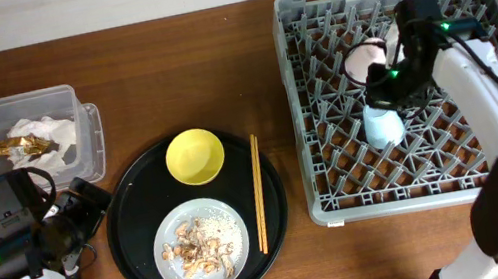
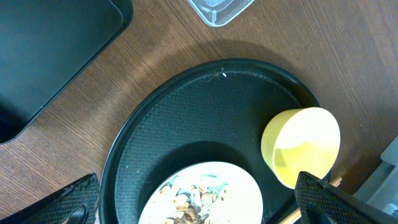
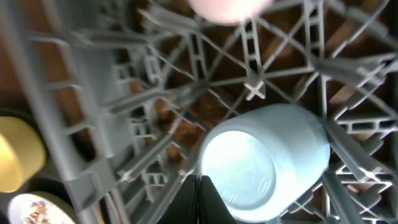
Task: Sort waste into correct bins and load items into the dishwasher rack
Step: 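Grasp the blue cup and place it upside down in the rack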
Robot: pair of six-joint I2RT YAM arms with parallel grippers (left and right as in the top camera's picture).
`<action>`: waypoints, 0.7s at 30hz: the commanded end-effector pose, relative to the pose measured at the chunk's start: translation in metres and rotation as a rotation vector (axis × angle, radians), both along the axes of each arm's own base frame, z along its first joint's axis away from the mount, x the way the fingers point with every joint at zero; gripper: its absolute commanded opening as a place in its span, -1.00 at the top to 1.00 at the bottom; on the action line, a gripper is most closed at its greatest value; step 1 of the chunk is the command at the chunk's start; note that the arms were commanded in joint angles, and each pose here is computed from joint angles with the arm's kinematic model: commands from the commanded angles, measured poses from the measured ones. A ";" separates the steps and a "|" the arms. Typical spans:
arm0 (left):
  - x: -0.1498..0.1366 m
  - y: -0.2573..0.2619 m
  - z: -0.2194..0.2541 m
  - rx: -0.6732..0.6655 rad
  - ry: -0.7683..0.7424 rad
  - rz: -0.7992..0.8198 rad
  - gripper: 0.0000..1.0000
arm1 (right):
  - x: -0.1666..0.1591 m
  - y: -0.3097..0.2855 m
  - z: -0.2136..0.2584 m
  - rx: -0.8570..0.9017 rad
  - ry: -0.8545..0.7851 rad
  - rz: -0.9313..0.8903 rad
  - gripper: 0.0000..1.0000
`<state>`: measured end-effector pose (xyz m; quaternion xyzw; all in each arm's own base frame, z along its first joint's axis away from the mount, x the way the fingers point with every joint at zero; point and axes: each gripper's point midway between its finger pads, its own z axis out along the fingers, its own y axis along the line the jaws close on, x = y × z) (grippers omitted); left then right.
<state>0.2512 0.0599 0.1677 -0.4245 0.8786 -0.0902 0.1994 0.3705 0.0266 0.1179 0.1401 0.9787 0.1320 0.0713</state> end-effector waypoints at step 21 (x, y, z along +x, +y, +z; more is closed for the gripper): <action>0.001 0.002 0.005 0.006 -0.013 0.011 -0.99 | 0.114 -0.024 0.039 -0.106 -0.295 -0.103 0.87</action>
